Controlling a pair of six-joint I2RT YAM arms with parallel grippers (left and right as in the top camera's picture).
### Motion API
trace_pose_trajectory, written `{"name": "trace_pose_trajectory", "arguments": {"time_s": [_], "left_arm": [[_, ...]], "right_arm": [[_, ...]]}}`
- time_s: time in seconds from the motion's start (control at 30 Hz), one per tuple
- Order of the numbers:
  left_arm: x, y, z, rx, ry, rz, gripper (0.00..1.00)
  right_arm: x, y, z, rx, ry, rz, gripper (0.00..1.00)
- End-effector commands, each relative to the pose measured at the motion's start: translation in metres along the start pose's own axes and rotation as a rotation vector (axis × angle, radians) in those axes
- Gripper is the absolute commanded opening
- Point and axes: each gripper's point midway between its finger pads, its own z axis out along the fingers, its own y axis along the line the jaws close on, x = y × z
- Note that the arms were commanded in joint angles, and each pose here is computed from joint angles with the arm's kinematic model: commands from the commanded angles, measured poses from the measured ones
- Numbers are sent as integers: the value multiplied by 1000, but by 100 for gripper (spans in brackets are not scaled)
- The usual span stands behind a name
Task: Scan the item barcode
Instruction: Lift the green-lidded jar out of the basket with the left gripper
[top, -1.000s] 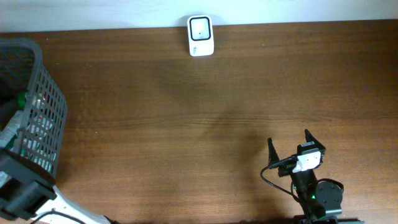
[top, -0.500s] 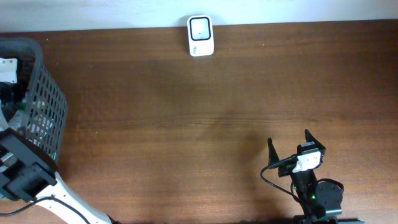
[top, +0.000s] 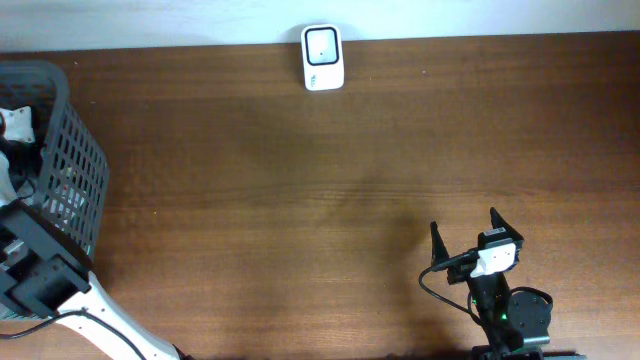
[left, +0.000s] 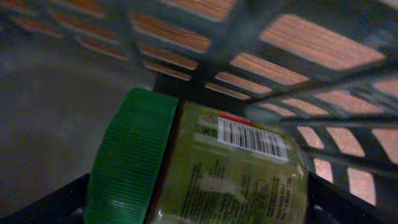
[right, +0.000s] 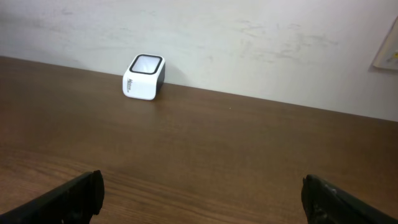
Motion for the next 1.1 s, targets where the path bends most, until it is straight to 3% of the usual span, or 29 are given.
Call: {"name": "trace_pose_trajectory", "arguments": {"time_s": [0.0,0.17,0.3,0.37,0.53,0.67,0.9,1.07], "left_arm": [[9,-2,12,8,35,-114,99],[19,-6,12,19,76,-123,96],[14,-6,12,22,57,63,98],[11,-5,13,19,47,88,98],[6,-4,13,13,25,93,75],[-1,-4,5,6,4,98,73],[-43,-13,-94,-78,-187,20,70],[-65,-39,-213,-126,-417,-5,72]], "right_arm": [[3,-1,0,7,7,-9,98],[3,-1,0,7,7,-9,98],[3,-1,0,7,7,-9,98],[3,-1,0,7,7,-9,98],[3,-1,0,7,7,-9,98],[3,-1,0,7,7,-9,98],[3,-1,0,7,7,-9,99],[3,-1,0,7,7,-9,98]]}}
